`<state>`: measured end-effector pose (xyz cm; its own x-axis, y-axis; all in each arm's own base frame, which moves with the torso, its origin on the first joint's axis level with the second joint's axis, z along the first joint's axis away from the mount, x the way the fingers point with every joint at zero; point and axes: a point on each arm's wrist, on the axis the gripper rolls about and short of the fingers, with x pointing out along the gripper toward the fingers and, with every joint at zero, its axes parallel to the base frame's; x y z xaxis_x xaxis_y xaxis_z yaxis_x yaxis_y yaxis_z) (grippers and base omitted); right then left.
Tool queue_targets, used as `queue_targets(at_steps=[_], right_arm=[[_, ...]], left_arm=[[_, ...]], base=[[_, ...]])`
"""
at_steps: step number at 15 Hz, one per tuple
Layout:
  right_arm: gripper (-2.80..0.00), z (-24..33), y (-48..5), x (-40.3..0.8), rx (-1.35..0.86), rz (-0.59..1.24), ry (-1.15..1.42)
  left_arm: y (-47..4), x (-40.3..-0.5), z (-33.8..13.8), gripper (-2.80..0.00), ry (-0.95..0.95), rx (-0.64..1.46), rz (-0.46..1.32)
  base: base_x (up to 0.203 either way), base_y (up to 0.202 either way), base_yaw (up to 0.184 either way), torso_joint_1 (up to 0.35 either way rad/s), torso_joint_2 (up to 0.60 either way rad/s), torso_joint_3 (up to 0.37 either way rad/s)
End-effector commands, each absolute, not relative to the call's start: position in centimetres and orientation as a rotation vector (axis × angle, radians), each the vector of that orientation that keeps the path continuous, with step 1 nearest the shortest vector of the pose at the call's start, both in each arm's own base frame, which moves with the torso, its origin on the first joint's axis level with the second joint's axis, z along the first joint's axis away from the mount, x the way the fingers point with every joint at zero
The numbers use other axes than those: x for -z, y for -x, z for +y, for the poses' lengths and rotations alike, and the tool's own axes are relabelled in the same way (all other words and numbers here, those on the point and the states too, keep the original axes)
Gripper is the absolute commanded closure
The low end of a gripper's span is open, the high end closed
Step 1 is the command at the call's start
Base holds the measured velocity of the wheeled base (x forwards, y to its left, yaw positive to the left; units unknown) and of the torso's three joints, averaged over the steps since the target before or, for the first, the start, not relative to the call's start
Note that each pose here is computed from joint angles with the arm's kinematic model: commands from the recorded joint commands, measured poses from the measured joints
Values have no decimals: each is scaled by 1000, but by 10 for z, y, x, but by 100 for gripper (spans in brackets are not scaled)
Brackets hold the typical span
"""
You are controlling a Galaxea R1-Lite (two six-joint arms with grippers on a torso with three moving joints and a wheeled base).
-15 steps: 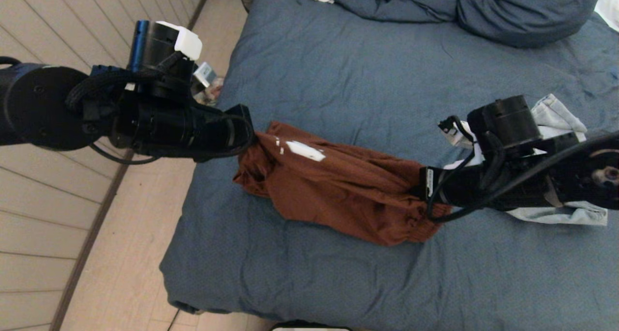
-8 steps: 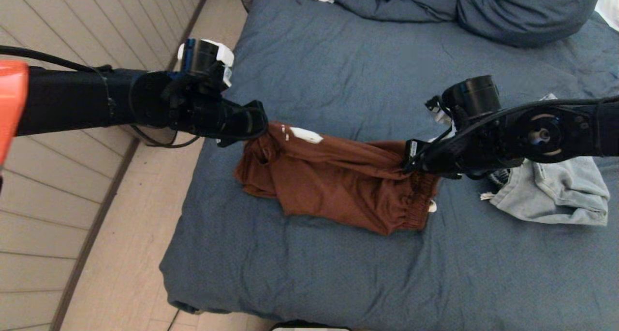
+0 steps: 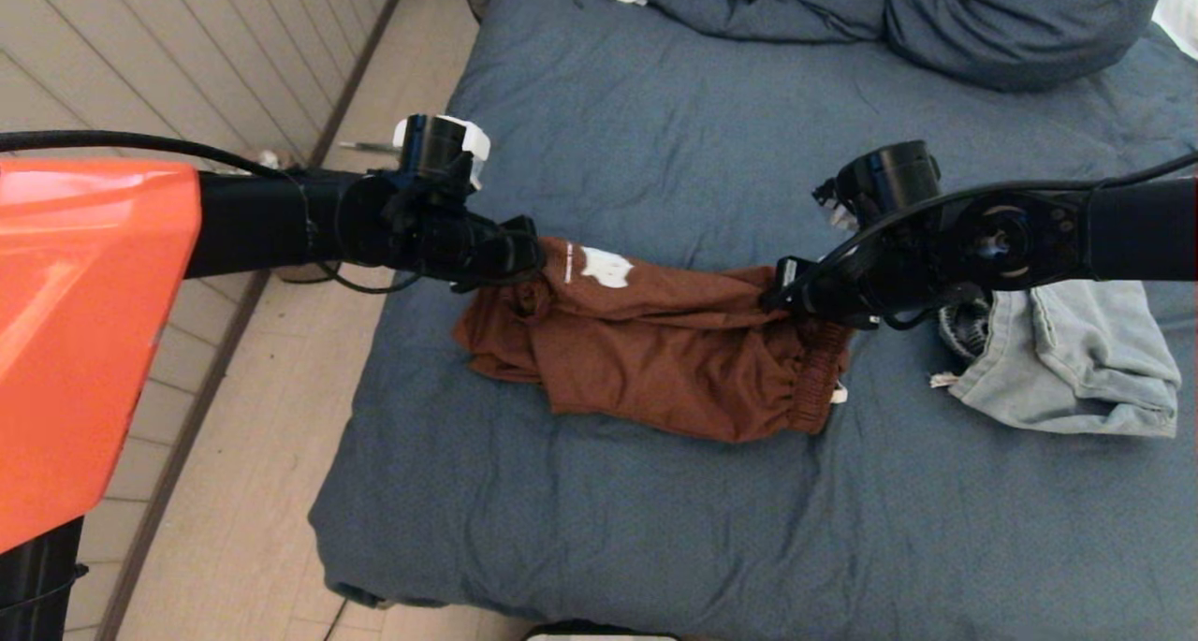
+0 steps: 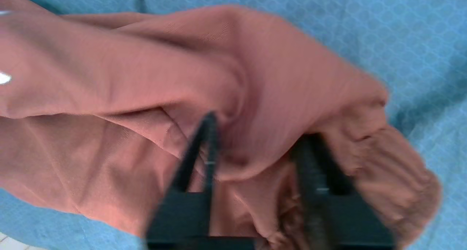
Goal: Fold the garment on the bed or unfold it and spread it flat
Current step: Fold the brown shorts
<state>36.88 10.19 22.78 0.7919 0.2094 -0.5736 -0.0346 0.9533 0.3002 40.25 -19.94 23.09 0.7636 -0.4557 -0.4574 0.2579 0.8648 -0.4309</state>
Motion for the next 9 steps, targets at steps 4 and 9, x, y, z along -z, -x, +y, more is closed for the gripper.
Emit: queue_targets(at_steps=[4, 9], right_arm=[[-280, 95, -354, -255, -141, 570, -311], [-280, 81, -329, -293, -145, 460, -334]], left_arm=[[-378, -281, -178, -280, 412, 390, 477], [-346, -309, -159, -280, 455, 383, 456]], base=[[0, 0, 0, 0, 0, 0], [0, 0, 0, 0, 0, 0]])
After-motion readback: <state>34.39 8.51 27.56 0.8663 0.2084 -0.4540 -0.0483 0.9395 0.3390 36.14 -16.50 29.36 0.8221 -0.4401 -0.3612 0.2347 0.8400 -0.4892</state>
